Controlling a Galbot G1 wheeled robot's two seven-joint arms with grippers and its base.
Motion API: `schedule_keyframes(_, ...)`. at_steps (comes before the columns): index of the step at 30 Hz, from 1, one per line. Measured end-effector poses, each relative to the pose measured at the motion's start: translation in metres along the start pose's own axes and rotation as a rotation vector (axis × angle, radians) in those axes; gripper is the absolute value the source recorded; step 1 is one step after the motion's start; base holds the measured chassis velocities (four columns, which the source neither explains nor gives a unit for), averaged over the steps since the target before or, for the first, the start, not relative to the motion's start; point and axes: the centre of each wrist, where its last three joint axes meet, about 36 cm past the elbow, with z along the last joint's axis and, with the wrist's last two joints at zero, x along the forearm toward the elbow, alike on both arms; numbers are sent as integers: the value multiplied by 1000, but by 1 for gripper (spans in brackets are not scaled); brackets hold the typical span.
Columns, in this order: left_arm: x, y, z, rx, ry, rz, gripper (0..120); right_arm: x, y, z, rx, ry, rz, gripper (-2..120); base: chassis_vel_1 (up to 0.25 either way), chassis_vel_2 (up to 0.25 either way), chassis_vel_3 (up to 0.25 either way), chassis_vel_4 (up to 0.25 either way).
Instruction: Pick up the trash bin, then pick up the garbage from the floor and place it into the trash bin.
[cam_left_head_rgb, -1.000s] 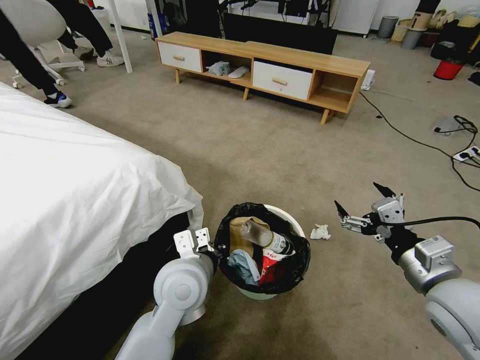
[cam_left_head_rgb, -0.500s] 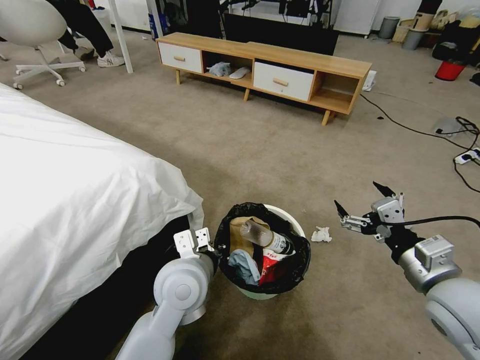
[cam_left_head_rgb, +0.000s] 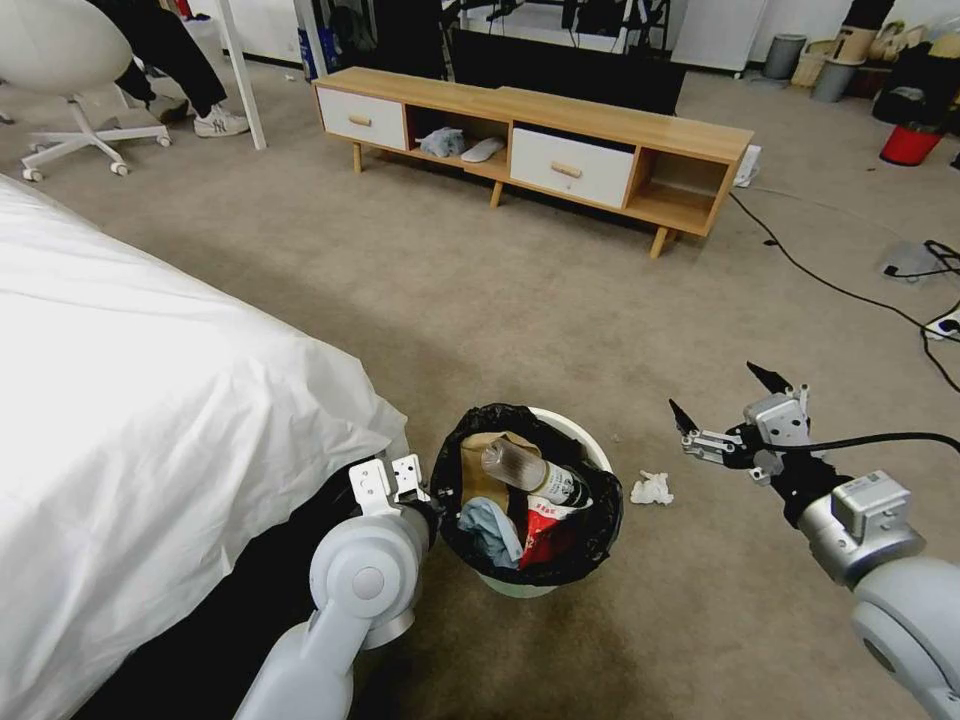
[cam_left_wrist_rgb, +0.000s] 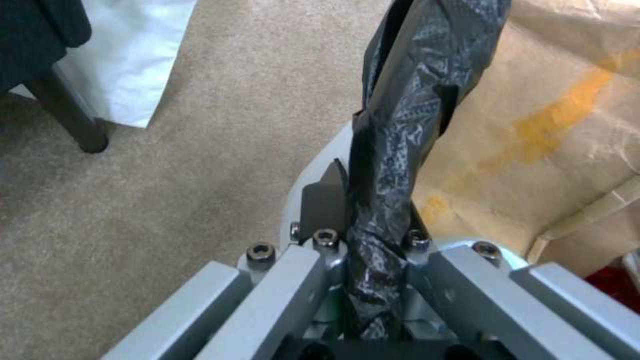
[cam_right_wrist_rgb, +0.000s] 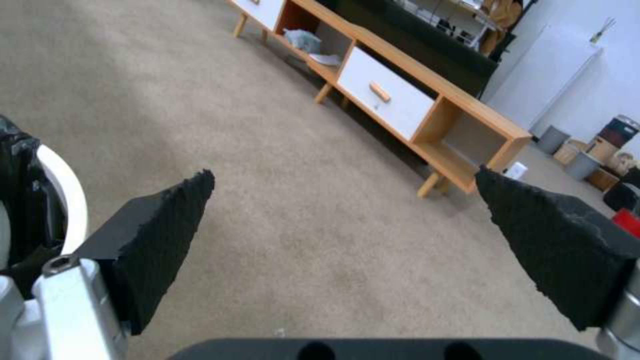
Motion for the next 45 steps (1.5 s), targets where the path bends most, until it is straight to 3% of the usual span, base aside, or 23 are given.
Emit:
schedule_keyframes(10, 1, 1, 0, -3, -3, 3, 1, -1, -1, 0, -3, 2, 0, 100, 0, 0, 0, 0)
schedule_keyframes(25, 2, -6, -4, -26, -11, 94, 1, -1, -2, -1, 1, 5, 4, 100, 0, 0, 0, 0)
schedule_keyframes(45, -12, -21, -11, -20, -22, 147, 1, -2, -2, 1, -3, 9, 2, 100, -11, 10, 10, -9)
